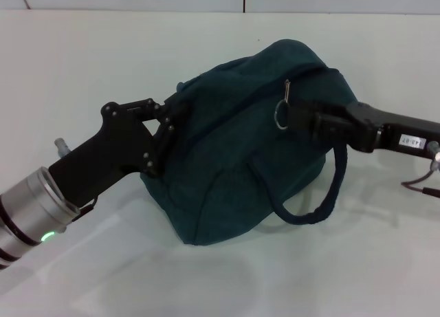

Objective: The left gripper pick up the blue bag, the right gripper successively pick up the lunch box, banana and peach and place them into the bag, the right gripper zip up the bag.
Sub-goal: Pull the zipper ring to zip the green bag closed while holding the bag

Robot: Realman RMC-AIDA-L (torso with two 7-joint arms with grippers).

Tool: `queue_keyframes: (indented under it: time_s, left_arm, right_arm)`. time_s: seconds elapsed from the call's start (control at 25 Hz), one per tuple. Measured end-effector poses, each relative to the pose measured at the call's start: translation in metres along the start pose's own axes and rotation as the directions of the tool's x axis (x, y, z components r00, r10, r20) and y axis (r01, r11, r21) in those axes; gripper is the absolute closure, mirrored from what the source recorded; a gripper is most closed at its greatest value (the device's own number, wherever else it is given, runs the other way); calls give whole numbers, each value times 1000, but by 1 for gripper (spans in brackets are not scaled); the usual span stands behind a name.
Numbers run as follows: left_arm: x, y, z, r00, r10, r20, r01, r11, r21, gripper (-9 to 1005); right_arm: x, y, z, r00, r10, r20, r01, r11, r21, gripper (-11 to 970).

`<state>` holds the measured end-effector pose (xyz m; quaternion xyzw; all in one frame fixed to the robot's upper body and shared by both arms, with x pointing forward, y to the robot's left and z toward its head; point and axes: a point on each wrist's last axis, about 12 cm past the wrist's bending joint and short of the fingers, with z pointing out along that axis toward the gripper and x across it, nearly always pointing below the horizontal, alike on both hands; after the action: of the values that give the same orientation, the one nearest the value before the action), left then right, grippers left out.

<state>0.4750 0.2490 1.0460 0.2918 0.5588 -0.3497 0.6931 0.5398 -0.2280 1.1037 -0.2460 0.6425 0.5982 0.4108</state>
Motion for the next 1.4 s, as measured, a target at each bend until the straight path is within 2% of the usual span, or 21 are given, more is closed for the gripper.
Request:
queue_keyframes:
  time_s: [0.2, 0.84, 1.08, 1.4]
  left_arm:
    - [0, -1, -1, 1000, -3, 1, 3, 1000, -1, 948]
    - [0, -1, 0, 1000, -1, 3, 1, 1000, 1, 948]
    - [0, 0, 0, 1000, 1, 4, -1, 1000, 2, 948]
    - [-1, 0, 0, 1000, 2, 4, -2, 1000, 3, 948]
  right_arm:
    - [1, 6, -1, 1000, 5, -23, -6, 999, -50, 443]
    - [2, 5, 2, 1000, 20, 8, -20, 999, -47, 449]
    - [1, 5, 3, 1000, 21, 17, -20, 999, -49, 479]
    - [1, 2, 4, 999, 25, 39, -24, 1000, -16, 636]
